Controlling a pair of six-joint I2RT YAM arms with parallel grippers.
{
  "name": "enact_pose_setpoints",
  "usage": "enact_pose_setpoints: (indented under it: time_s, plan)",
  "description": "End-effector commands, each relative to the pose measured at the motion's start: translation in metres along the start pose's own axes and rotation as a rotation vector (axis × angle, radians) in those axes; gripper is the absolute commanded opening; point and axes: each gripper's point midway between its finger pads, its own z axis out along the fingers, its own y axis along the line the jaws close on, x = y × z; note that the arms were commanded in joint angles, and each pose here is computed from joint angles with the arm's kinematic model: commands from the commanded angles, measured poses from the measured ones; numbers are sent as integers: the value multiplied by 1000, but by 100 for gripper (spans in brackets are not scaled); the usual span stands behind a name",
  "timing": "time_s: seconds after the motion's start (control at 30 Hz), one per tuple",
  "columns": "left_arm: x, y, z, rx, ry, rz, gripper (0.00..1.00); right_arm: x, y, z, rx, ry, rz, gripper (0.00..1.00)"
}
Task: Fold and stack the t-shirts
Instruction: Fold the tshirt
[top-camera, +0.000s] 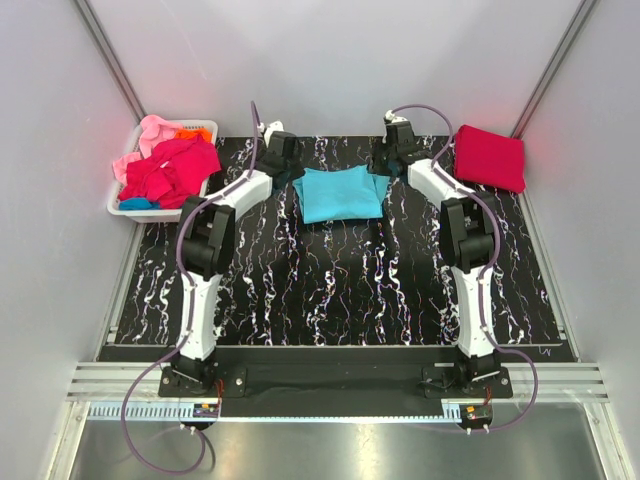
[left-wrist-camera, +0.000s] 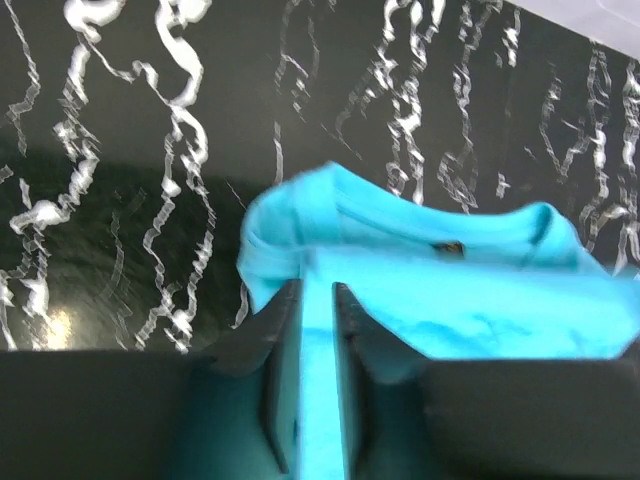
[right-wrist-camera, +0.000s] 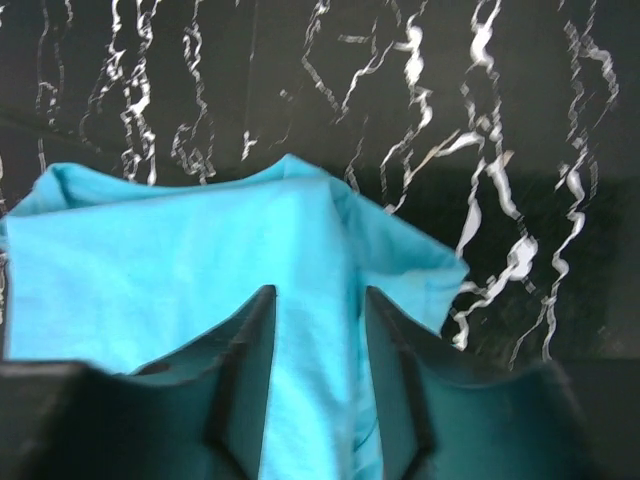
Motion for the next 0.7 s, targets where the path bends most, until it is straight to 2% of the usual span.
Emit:
enact_pose_setpoints:
  time_s: [0.0, 0.13, 0.2, 0.27, 0.3, 0.33, 0.4, 0.5, 0.67]
  plan:
    - [-52, -10, -8, 42, -173, -5, 35, -41, 5, -1, -23, -104, -16, 49]
    - [-75, -14, -34, 109, -316, -33, 43, -56, 7, -16, -20, -147, 1, 52]
    - [-73, -14, -46, 125, -313, -42, 44, -53, 5, -21, -18, -146, 12, 52]
    - [-68, -25, -54, 184, -271, -39, 45, -55, 12, -33, -46, -147, 25, 52]
    - [-64, -28, -56, 206, -245, -44, 45, -43, 11, -34, -53, -117, 33, 52]
    - [-53, -41, -61, 276, -188, -32, 45, -47, 16, -45, -72, -123, 41, 50]
    - [-43, -51, -67, 312, -132, -48, 45, -26, 19, -51, -97, -75, 66, 48]
    - [-18, -70, -80, 373, -19, -52, 45, -6, 29, -66, -142, -34, 86, 40]
    - [26, -75, -83, 330, 185, -95, 43, 15, 51, -82, -211, 21, 104, 24]
